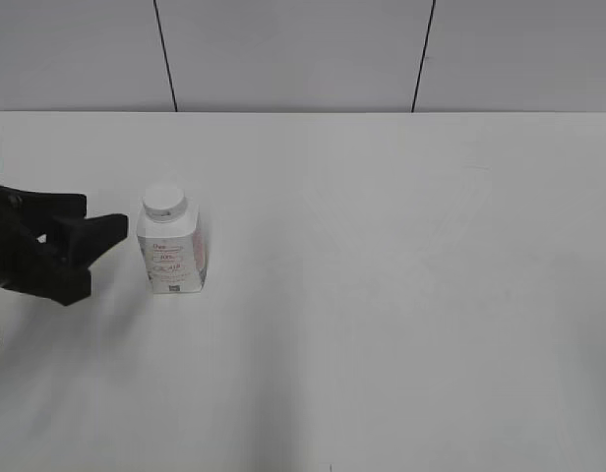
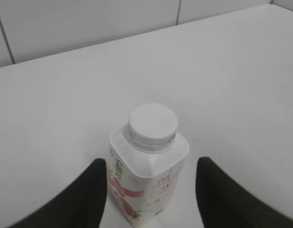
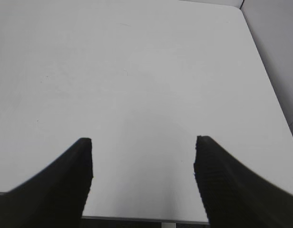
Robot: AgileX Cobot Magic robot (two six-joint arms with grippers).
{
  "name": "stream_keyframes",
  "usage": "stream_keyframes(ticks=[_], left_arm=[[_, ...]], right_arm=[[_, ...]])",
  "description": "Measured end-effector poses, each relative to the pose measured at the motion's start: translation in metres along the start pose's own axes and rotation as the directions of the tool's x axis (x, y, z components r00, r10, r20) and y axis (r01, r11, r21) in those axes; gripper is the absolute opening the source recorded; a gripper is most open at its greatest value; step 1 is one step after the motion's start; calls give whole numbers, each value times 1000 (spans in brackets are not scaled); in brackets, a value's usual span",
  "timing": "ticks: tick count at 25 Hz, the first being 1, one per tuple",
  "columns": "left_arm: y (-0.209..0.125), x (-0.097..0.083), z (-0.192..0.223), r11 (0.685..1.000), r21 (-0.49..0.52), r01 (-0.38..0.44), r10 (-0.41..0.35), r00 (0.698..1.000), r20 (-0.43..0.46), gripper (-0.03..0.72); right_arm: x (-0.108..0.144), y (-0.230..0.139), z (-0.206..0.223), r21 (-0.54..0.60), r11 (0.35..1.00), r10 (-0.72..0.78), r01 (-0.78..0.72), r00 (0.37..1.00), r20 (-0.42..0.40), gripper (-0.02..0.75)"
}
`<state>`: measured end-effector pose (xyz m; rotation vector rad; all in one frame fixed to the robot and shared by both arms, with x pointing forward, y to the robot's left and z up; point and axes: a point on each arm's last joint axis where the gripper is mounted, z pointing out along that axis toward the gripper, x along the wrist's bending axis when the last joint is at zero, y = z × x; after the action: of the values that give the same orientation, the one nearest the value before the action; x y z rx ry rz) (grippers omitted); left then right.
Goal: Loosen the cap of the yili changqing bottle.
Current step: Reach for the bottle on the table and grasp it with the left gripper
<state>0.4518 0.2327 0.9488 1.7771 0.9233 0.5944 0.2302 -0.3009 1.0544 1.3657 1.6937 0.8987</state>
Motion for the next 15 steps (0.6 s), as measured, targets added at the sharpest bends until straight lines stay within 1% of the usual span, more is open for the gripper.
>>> stream_keyframes(ticks=[3, 5, 8, 11, 15], left_arm=[[-9, 2, 4, 999, 15, -29, 28, 997, 72, 384], [-14, 5, 4, 999, 17, -42, 40, 994, 102, 382], [-18, 14, 1, 999, 18, -46, 44, 993, 109, 379], [-22, 23, -2, 999, 24, -29, 27, 996, 84, 379], [-26, 24, 0, 1000, 20, -11, 9, 995, 101, 381]], right_arm=[[0, 0, 0, 0, 1000, 0, 0, 1000, 0, 533], [0, 0, 0, 0, 1000, 0, 0, 1000, 0, 533], [0, 0, 0, 0, 1000, 0, 0, 1000, 0, 533], [0, 0, 0, -1, 1000, 0, 0, 1000, 0, 533], [0, 0, 0, -1, 1000, 0, 0, 1000, 0, 533]])
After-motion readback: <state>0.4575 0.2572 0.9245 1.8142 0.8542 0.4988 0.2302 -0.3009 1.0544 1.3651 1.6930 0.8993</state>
